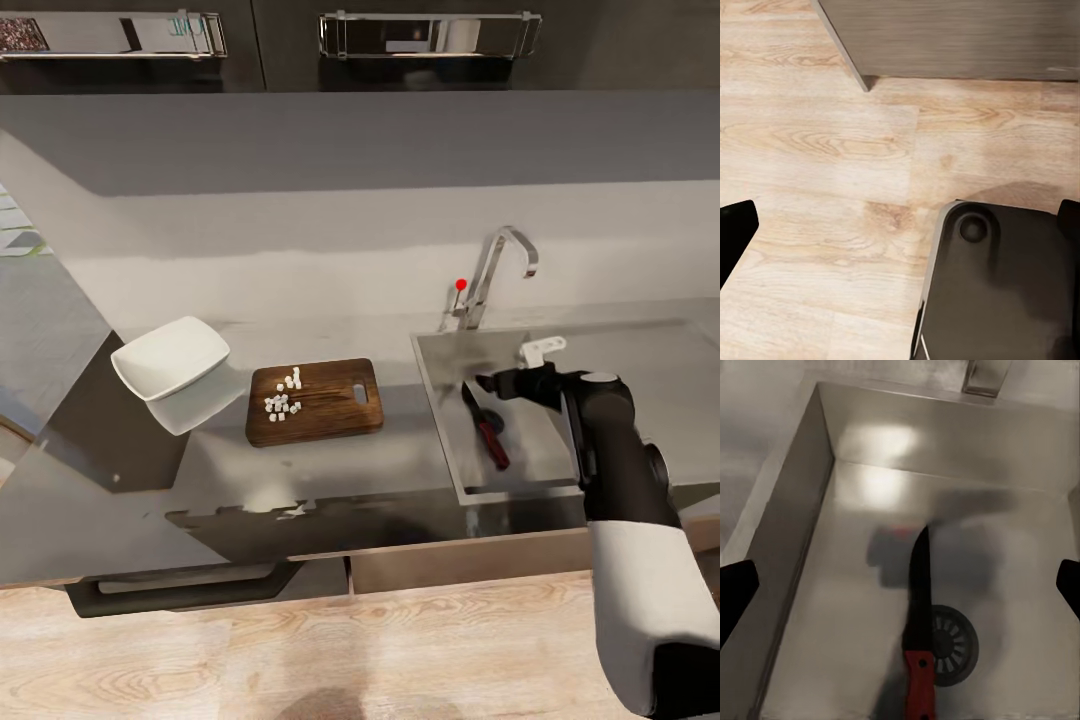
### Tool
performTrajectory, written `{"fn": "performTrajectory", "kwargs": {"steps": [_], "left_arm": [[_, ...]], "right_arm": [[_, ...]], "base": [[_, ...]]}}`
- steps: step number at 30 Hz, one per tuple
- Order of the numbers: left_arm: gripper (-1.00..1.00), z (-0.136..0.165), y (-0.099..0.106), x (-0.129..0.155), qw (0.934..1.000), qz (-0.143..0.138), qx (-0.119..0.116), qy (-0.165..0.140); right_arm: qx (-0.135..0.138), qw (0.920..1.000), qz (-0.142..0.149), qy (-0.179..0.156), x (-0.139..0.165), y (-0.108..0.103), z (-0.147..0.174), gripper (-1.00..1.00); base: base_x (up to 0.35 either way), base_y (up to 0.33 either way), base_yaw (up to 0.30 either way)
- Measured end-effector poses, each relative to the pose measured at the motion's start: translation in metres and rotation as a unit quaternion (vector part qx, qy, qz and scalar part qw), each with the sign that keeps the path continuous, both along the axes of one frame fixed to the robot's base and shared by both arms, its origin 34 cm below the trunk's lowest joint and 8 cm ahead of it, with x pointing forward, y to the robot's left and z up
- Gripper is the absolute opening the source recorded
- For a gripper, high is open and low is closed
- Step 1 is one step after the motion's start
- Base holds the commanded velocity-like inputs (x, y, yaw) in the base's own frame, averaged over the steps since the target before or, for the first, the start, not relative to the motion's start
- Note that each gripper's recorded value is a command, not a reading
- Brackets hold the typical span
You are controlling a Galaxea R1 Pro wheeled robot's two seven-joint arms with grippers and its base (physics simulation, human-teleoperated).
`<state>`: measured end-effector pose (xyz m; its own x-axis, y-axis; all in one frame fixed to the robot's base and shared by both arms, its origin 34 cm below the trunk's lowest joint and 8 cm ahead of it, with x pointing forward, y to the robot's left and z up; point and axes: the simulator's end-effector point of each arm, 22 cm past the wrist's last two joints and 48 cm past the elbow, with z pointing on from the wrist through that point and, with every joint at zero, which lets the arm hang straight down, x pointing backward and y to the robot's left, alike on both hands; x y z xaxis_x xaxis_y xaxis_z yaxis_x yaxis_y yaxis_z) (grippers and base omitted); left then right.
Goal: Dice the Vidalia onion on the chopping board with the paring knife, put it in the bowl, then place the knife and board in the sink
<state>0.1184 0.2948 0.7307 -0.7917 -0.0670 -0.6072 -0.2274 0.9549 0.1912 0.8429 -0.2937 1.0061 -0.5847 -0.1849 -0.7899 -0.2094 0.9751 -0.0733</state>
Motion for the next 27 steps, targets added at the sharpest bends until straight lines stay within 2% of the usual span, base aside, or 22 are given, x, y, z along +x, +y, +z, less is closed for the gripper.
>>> {"fn": "performTrajectory", "kwargs": {"steps": [4,11,16,23,25,27], "left_arm": [[1.0,0.0,-0.001,0.001,1.0,0.0,-0.001,-0.002],[1.0,0.001,-0.003,0.005,1.0,-0.001,-0.004,-0.009],[1.0,0.01,-0.002,0.016,0.999,0.004,-0.006,-0.043],[1.0,0.011,-0.004,0.018,0.9989,0.003,-0.008,-0.046],[1.0,0.012,-0.008,0.025,0.9984,0.005,-0.012,-0.055],[1.0,0.015,-0.014,0.043,0.9967,0.011,-0.022,-0.077]], "right_arm": [[0.005,1.0,-0.005,-0.005,-0.015,0.008,0.01,1.0],[0.008,0.9999,-0.006,-0.005,-0.019,0.01,0.012,1.0],[0.009,0.9999,-0.006,-0.005,-0.02,0.011,0.012,1.0],[0.013,0.9999,-0.005,-0.004,-0.02,0.014,0.011,1.0],[0.013,0.9999,-0.005,-0.004,-0.02,0.015,0.011,1.0],[0.013,0.9999,-0.006,-0.003,-0.02,0.015,0.01,1.0]], "base": [[0.0,0.0,0.0],[0.0,0.0,0.0],[0.0,0.0,0.0],[0.0,0.0,0.0],[0.0,0.0,0.0],[0.0,0.0,0.0]]}}
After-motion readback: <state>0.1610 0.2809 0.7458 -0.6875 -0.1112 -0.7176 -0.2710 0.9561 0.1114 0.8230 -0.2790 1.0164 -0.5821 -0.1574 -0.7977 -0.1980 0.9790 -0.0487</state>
